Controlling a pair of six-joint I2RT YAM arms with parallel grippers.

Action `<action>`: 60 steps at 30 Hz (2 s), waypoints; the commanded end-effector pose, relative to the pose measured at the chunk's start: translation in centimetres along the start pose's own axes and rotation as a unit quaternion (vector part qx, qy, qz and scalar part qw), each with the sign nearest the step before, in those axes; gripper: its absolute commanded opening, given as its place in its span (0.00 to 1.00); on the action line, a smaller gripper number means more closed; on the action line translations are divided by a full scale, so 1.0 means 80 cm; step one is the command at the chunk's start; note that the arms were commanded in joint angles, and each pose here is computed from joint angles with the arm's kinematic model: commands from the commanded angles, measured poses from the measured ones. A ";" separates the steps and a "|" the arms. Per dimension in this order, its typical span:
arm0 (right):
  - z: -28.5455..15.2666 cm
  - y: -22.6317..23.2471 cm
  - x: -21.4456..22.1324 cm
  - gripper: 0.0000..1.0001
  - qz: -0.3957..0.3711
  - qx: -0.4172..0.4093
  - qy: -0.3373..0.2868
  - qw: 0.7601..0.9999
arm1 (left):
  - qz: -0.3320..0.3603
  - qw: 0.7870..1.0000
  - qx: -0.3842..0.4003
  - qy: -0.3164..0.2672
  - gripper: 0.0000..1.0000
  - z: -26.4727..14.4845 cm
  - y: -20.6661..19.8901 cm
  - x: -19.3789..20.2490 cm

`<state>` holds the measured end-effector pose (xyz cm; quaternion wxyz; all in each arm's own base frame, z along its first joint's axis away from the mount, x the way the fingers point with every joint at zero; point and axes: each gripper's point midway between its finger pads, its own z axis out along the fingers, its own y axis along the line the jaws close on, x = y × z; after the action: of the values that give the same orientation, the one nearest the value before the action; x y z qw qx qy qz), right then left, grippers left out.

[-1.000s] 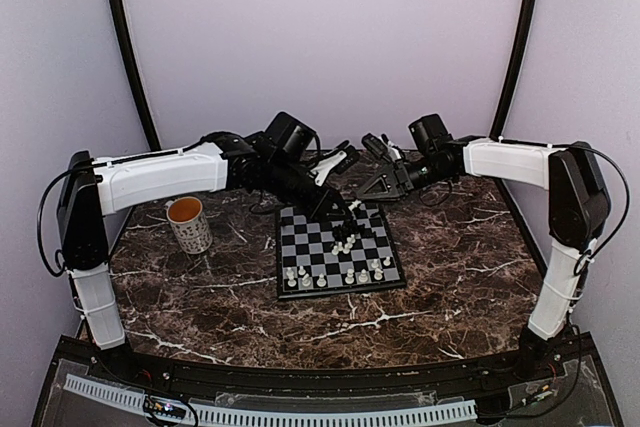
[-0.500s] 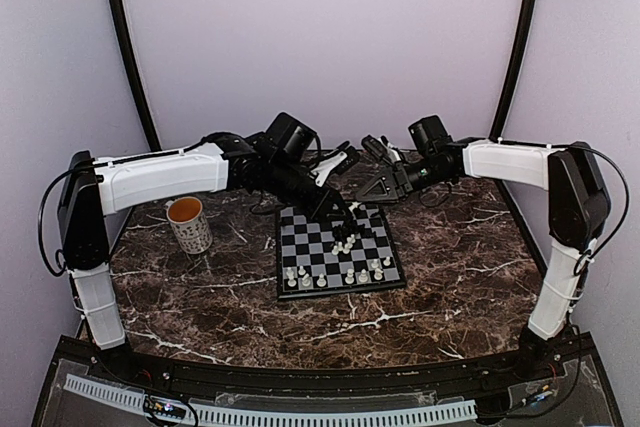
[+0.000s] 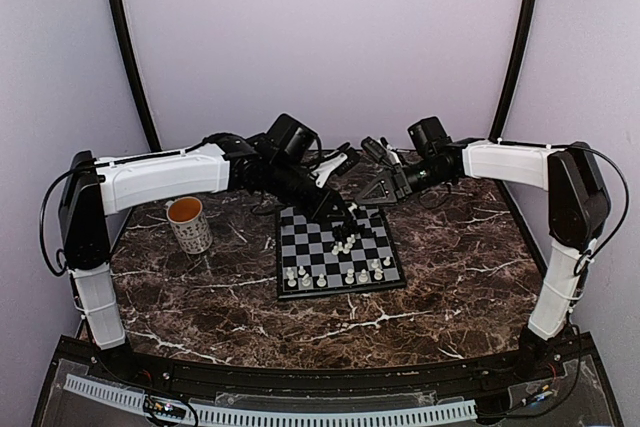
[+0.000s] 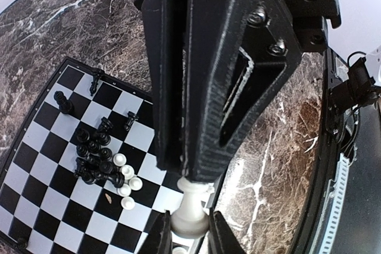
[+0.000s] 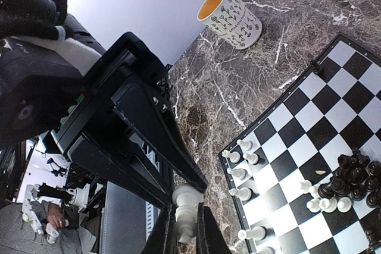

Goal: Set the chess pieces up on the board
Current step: Pass from the left arm to the right, then place the queen at d1.

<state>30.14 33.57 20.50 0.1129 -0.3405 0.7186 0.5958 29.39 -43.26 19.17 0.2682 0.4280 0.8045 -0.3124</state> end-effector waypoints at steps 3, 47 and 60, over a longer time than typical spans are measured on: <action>-0.004 -0.009 0.000 0.02 -0.062 0.066 0.018 0.996 | 0.022 0.999 -0.032 -0.001 0.31 -0.013 0.006 -0.002; 0.124 -0.062 0.136 0.03 -0.329 0.304 0.334 0.829 | -0.013 0.957 -0.277 -0.086 0.80 -0.136 0.188 0.041; 0.129 -0.069 0.143 0.05 -0.322 0.298 0.337 0.833 | -0.018 0.959 -0.273 -0.073 0.79 -0.128 0.191 0.046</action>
<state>22.80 38.11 7.49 0.1472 -0.6783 0.7090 0.1246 38.84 -27.06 18.91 0.4286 0.2996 0.8450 -0.1114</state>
